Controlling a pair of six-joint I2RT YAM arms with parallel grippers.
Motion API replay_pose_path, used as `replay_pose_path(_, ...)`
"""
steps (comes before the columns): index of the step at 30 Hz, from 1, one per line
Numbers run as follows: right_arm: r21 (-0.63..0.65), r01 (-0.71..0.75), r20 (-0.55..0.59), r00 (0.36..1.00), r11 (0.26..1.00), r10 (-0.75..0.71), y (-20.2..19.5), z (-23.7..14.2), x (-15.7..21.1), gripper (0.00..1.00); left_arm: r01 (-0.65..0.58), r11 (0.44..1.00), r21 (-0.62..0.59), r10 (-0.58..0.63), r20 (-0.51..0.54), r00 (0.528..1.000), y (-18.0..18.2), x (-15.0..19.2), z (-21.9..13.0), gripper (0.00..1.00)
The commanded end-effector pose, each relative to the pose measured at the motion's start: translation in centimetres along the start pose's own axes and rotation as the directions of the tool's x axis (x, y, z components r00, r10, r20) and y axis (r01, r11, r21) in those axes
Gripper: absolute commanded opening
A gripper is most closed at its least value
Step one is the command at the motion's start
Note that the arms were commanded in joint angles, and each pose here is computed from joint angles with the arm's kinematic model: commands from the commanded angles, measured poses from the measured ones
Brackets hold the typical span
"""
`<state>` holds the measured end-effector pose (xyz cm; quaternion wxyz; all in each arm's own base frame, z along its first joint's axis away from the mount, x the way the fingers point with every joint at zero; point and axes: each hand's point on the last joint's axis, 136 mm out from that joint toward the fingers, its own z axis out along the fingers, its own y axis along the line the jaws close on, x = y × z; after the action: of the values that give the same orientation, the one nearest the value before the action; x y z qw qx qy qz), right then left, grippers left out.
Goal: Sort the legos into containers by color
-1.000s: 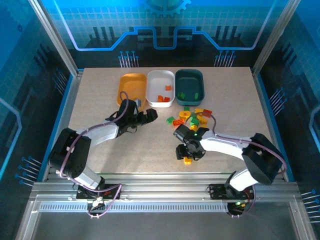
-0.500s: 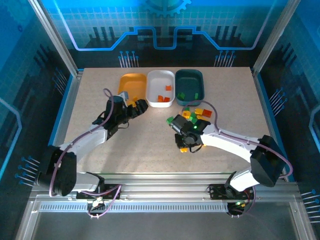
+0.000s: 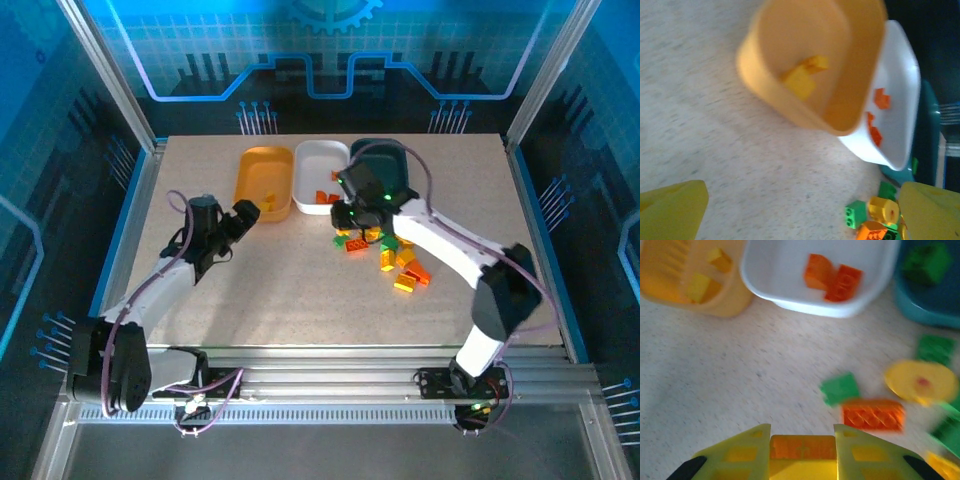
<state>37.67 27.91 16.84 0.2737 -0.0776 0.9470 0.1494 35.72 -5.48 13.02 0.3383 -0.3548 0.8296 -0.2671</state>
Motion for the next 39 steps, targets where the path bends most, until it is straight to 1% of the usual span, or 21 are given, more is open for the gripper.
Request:
replay_pose_path(1,-0.147,0.093,0.029,0.996,0.985,-0.089,4.2,3.4,-2.5,0.19,0.115,0.991,-0.061,-0.121,-0.093,0.988,3.4,2.2,-0.4,0.99)
replay_pose_path(3,-0.176,0.12,0.042,0.993,0.977,-0.114,5.6,5.2,-3.9,0.18,0.104,0.992,-0.074,-0.112,-0.114,0.987,4.3,3.0,-0.7,0.99)
replay_pose_path(5,-0.197,0.128,0.06,0.991,0.972,-0.118,6.5,6.8,-4.9,0.18,0.072,0.995,-0.063,-0.08,-0.139,0.987,4.4,3.7,-1.0,0.99)
replay_pose_path(8,-0.233,0.135,0.085,0.989,0.963,-0.118,7.8,7.5,-6.1,0.18,0.037,0.997,-0.07,-0.048,-0.159,0.986,4.9,4.3,-1.6,0.99)
replay_pose_path(12,-0.267,0.157,0.087,0.986,0.951,-0.139,9.3,8.3,-7.1,0.18,0.014,0.998,-0.068,-0.024,-0.149,0.989,5.6,4.8,-2.0,0.99)
replay_pose_path(20,-0.286,0.16,0.063,0.987,0.945,-0.148,10.4,12.0,-8.2,0.18,0.022,1.0,-0.015,-0.024,-0.187,0.982,5.2,5.6,-1.5,0.99)
replay_pose_path(23,-0.298,0.164,0.074,0.986,0.94,-0.149,11.0,13.1,-9.2,0.18,0.01,0.999,0.041,-0.002,-0.203,0.979,4.4,5.9,-1.1,0.96)
replay_pose_path(26,-0.311,0.171,0.079,0.985,0.935,-0.154,11.6,14.3,-9.8,0.19,-0.006,0.998,0.067,0.02,-0.22,0.975,3.9,6.2,-0.8,0.95)
replay_pose_path(28,-0.303,0.174,0.086,0.984,0.937,-0.155,11.5,14.7,-10.2,0.31,-0.016,0.996,0.088,0.036,-0.228,0.973,3.4,6.3,-0.9,0.95)
replay_pose_path(30,-0.304,0.161,0.095,0.986,0.939,-0.138,11.2,14.7,-10.8,0.48,-0.038,0.993,0.113,0.063,-0.229,0.972,2.8,6.5,-0.9,0.95)
replay_pose_path(31,-0.311,0.153,0.101,0.987,0.938,-0.128,11.1,14.3,-11.2,0.51,-0.047,0.992,0.114,0.072,-0.228,0.971,2.7,6.6,-0.9,0.95)
replay_pose_path(34,-0.323,0.163,0.144,0.982,0.932,-0.122,11.2,11.6,-12.9,0.58,-0.105,0.991,0.084,0.122,-0.225,0.967,2.3,7.1,-0.6,0.93)
replay_pose_path(36,-0.319,0.189,0.177,0.975,0.929,-0.137,11.3,9.3,-13.9,0.59,-0.154,0.987,0.048,0.161,-0.25,0.955,2.1,7.8,-0.1,0.93)
replay_pose_path(39,-0.291,0.221,0.204,0.965,0.931,-0.165,10.9,6.0,-14.3,0.6,-0.187,0.98,0.064,0.198,-0.286,0.938,1.0,9.1,1.0,0.91)
